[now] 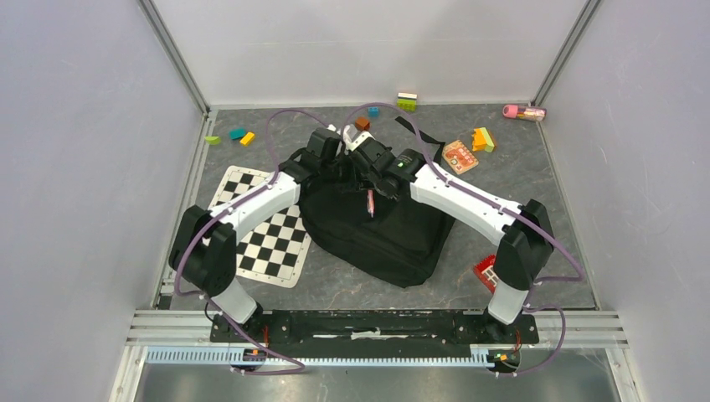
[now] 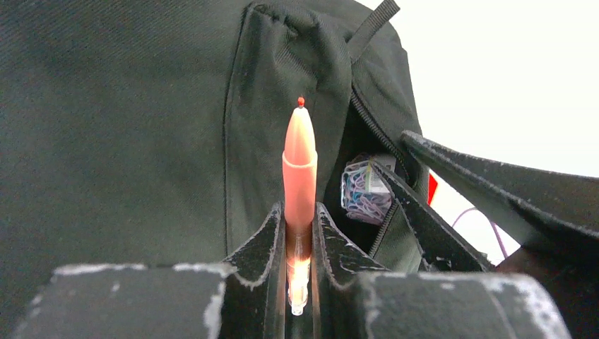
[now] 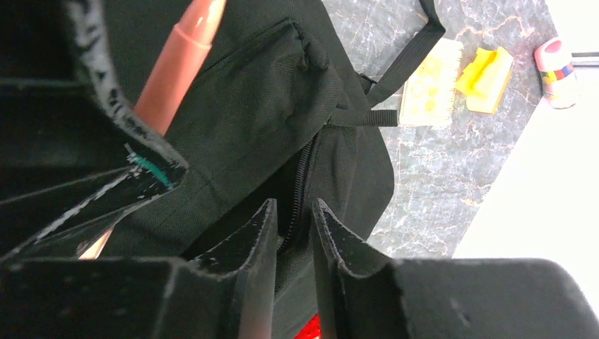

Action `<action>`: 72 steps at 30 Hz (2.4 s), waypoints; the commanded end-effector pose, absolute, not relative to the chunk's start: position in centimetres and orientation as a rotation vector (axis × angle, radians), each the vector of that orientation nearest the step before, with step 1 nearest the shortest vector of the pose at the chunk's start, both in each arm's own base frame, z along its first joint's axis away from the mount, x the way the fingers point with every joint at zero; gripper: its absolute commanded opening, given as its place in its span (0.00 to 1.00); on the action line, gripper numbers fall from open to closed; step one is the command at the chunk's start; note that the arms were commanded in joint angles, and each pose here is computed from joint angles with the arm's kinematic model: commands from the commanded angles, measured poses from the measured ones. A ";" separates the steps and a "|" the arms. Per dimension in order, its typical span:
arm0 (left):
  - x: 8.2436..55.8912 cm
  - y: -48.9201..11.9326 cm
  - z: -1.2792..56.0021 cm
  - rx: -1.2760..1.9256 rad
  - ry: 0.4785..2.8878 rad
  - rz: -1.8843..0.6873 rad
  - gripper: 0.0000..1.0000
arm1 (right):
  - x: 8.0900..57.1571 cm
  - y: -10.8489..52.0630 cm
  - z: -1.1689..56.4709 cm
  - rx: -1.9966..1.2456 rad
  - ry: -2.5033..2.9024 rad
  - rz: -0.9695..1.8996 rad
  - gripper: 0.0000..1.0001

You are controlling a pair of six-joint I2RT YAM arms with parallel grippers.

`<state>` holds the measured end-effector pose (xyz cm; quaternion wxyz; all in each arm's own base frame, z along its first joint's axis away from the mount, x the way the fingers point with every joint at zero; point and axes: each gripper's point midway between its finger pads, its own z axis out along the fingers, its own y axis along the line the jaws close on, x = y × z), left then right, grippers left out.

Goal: Pack the student bag
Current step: Place the stationery in the student bag.

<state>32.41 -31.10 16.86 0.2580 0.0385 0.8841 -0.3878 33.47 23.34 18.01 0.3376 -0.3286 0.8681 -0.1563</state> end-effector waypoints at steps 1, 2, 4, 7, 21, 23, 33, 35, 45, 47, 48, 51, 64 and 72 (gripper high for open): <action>33.8 -33.4 19.2 0.217 2.271 -1.125 0.02 | 33.2 23.4 17.9 -0.837 2.282 -0.387 0.21; 33.9 -33.7 19.3 0.212 2.263 -1.136 0.02 | 33.2 23.3 17.9 -0.834 2.284 -0.387 0.14; 34.4 -34.5 19.3 0.197 2.252 -1.158 0.02 | 33.4 23.3 18.2 -0.823 2.282 -0.382 0.03; 34.4 -35.7 19.2 0.196 2.249 -1.199 0.02 | 33.8 23.3 19.3 -0.778 2.261 -0.369 0.00; 30.2 -37.8 16.0 0.337 2.379 -1.380 0.02 | 37.3 23.2 23.3 -0.462 2.175 -0.053 0.00; 29.2 -37.7 16.0 0.367 2.386 -1.406 0.04 | 37.8 23.3 23.6 -0.436 2.161 -0.032 0.00; 25.6 -37.6 15.2 0.504 2.444 -1.451 0.26 | 38.3 23.8 23.5 -0.404 2.130 0.026 0.00; 25.3 -38.0 15.4 0.536 2.432 -1.455 0.31 | 38.2 23.8 23.4 -0.404 2.131 0.038 0.00; 26.3 -38.3 16.1 0.577 2.380 -1.340 0.75 | 37.0 22.6 22.0 -0.379 2.141 0.027 0.00; 26.5 -37.7 16.0 0.565 2.389 -1.280 0.83 | 36.7 22.4 21.8 -0.374 2.140 0.032 0.00; 26.8 -37.2 16.0 0.548 2.392 -1.236 0.85 | 36.6 22.3 21.8 -0.370 2.139 0.031 0.00; 27.8 -35.3 15.5 0.463 2.426 -1.082 0.92 | 36.5 21.8 22.2 -0.360 2.129 0.017 0.00; 31.9 -32.6 17.4 0.218 2.367 -0.944 0.95 | 35.0 22.6 19.5 -0.498 2.120 0.096 0.00; 33.8 -32.6 17.4 0.201 2.357 -0.935 0.76 | 33.4 23.0 17.3 -0.591 2.157 0.151 0.00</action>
